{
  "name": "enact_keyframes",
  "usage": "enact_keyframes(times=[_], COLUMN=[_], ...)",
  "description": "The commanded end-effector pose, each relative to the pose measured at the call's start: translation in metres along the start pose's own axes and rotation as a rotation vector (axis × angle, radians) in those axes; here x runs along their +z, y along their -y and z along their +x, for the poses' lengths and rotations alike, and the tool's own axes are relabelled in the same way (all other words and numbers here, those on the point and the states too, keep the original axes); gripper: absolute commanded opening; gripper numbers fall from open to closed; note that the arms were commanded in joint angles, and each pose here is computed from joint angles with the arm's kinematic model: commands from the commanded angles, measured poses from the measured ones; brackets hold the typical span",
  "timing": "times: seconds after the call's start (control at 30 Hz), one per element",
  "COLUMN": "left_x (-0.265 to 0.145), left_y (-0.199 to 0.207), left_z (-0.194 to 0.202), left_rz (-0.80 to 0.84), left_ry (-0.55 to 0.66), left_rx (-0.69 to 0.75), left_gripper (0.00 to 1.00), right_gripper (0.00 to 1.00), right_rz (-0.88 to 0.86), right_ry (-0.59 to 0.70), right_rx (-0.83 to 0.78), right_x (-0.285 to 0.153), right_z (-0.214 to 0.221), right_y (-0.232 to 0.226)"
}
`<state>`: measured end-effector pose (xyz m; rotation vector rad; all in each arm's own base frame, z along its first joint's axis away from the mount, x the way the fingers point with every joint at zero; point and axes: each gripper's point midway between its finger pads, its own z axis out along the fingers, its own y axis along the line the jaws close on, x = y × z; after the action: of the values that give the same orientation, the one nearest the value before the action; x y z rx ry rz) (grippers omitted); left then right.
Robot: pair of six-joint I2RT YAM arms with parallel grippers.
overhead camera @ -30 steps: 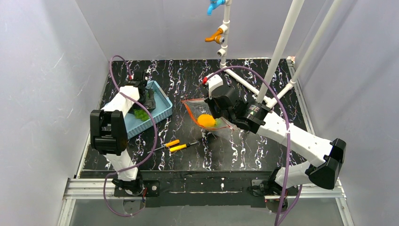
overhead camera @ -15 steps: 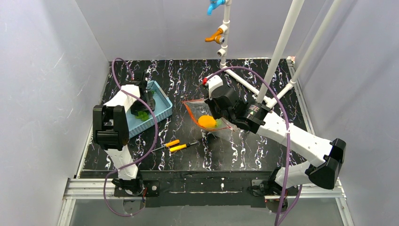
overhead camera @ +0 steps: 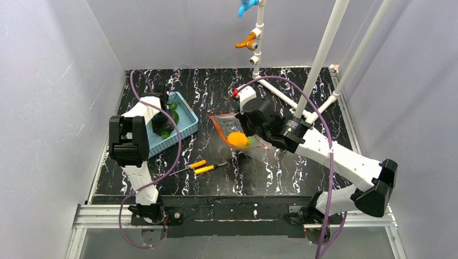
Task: Place the food in the zip-top bag and seal the zipper
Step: Pick up the fake fruit from the bin.
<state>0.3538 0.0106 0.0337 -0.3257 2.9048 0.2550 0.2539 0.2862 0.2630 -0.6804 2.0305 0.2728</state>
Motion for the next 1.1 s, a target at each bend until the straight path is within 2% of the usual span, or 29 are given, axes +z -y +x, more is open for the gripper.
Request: enact_keyframes(times=[0.0, 0.2, 0.4, 0.6, 0.93, 1.07], left_x=[-0.012, -0.025, -0.039, -0.063, -0.126, -0.16], left_y=[0.003, 0.0, -0.005, -0.006, 0.004, 0.022], left_z=[-0.009, -0.016, -0.021, -0.028, -0.036, -0.03], left_rz=[0.028, 0.036, 0.033, 0.046, 0.083, 0.187], left_ry=[0.033, 0.106, 0.18, 0.294, 0.64, 0.745], left_rx=[0.005, -0.002, -0.016, -0.027, 0.036, 0.064], left_gripper=[0.34, 0.13, 0.03, 0.0, 0.0, 0.0], right_gripper=[0.01, 0.01, 0.01, 0.01, 0.01, 0.01], right_rz=[-0.011, 0.01, 0.013, 0.018, 0.005, 0.014], right_ry=[0.068, 0.071, 0.076, 0.058, 0.062, 0.047], right_rx=[0.03, 0.033, 0.035, 0.023, 0.028, 0.017], right_x=[-0.014, -0.015, -0.016, -0.014, -0.011, -0.01], right_z=[-0.02, -0.019, -0.019, -0.016, -0.02, -0.021], right_y=[0.001, 0.006, 0.006, 0.007, 0.002, 0.003])
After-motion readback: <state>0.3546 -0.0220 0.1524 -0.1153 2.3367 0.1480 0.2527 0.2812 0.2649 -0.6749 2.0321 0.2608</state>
